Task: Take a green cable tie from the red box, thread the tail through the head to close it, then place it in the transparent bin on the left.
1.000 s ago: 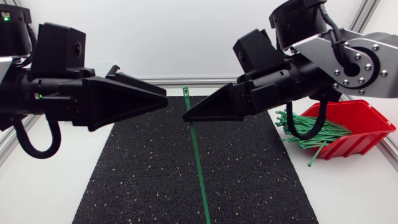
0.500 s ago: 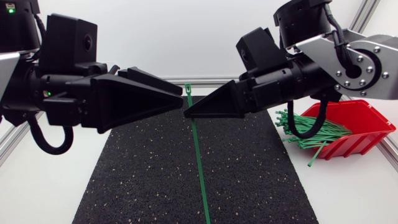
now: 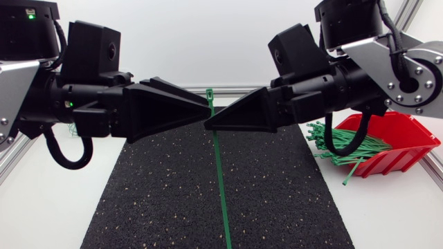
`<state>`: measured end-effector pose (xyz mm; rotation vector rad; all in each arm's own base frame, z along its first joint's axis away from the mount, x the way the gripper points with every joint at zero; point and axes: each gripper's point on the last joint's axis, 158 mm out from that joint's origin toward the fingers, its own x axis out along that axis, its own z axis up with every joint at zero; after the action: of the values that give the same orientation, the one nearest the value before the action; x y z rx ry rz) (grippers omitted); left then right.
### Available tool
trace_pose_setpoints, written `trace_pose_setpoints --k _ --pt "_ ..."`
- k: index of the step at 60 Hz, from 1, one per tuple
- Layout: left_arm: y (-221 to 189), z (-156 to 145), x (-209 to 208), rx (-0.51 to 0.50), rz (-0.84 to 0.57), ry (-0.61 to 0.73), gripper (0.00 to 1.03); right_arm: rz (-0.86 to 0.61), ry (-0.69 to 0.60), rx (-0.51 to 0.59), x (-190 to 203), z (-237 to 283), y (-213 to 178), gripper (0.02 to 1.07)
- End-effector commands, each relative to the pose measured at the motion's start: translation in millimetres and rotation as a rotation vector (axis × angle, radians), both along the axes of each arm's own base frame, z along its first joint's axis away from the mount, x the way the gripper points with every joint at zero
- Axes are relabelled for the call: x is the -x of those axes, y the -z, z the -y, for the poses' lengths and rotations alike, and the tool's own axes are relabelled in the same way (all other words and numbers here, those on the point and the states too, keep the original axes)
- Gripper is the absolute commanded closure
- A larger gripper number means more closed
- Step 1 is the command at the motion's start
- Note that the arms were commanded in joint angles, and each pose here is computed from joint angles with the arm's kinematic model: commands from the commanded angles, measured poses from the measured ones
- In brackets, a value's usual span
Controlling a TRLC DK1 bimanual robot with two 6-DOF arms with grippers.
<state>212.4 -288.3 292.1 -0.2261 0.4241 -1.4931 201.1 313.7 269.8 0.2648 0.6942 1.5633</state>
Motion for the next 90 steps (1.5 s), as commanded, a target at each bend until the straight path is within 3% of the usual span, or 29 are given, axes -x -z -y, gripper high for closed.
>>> trace_pose_setpoints --k 1,51,90 --pt "5.8 5.3 -0.5 -0.004 -0.027 0.010 0.44 -0.033 0.002 0.007 4.8 0.0 6.5 1.02" --pt "10.3 10.0 -5.9 0.007 -0.048 0.008 0.70 -0.019 0.012 -0.002 6.1 4.3 5.1 1.02" --pt "10.4 9.6 -5.5 0.014 -0.044 0.005 0.80 -0.016 0.031 -0.017 2.4 6.3 1.6 1.02"
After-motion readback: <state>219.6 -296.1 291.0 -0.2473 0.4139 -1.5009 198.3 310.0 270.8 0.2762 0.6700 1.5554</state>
